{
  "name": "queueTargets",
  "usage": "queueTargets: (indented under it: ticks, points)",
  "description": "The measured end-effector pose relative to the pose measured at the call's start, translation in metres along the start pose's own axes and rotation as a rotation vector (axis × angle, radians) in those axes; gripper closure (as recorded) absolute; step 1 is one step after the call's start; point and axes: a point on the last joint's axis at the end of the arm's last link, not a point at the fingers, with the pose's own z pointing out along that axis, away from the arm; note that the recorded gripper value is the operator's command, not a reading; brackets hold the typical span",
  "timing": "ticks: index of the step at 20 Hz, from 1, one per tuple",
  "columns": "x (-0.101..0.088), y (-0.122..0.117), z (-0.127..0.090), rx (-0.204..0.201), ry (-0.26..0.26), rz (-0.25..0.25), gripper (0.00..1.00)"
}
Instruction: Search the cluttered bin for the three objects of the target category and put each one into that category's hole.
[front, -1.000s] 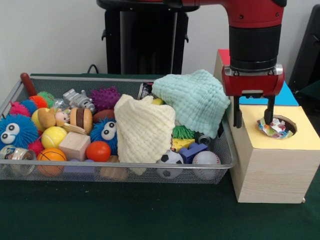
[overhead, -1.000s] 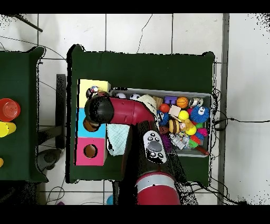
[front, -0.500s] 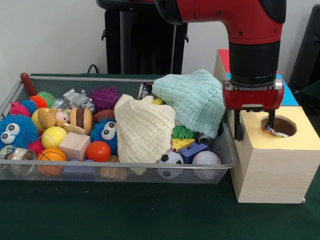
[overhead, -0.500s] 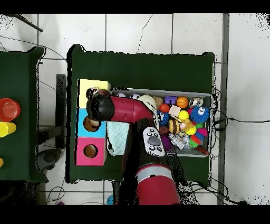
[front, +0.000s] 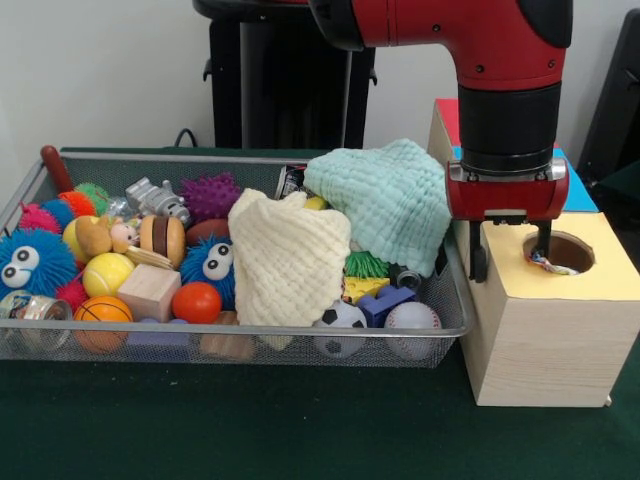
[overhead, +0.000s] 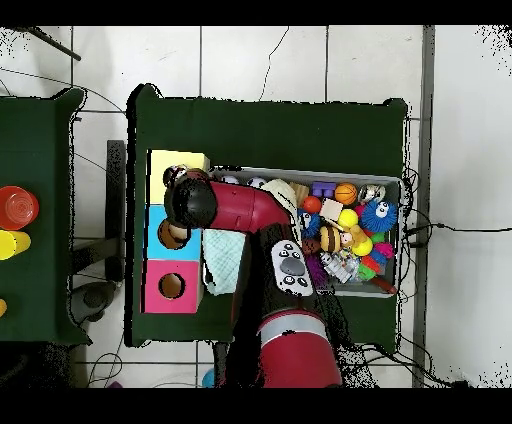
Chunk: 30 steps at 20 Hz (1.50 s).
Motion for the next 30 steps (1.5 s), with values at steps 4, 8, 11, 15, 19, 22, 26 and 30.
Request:
queueTargets:
  ticks: [4,8,11,15,19,22,26,30]
  points:
    - [0.000,0.000,-0.001,0.000,0.003,0.000,0.00]
    - [0.000,0.000,-0.001,0.000,0.003,0.000,0.00]
    - [0.000,0.000,-0.004,-0.001,0.002,0.002,0.00]
    - [-0.002,0.000,-0.013,-0.005,0.005,0.010,0.00]
    - [-0.007,0.000,-0.022,-0.030,0.016,0.032,0.00]
    - [-0.016,-0.005,-0.032,-0.066,0.029,0.073,0.00]
    - [-0.033,-0.010,-0.047,-0.098,0.015,0.111,0.00]
    - [-0.054,-0.016,-0.068,-0.120,-0.021,0.141,0.00]
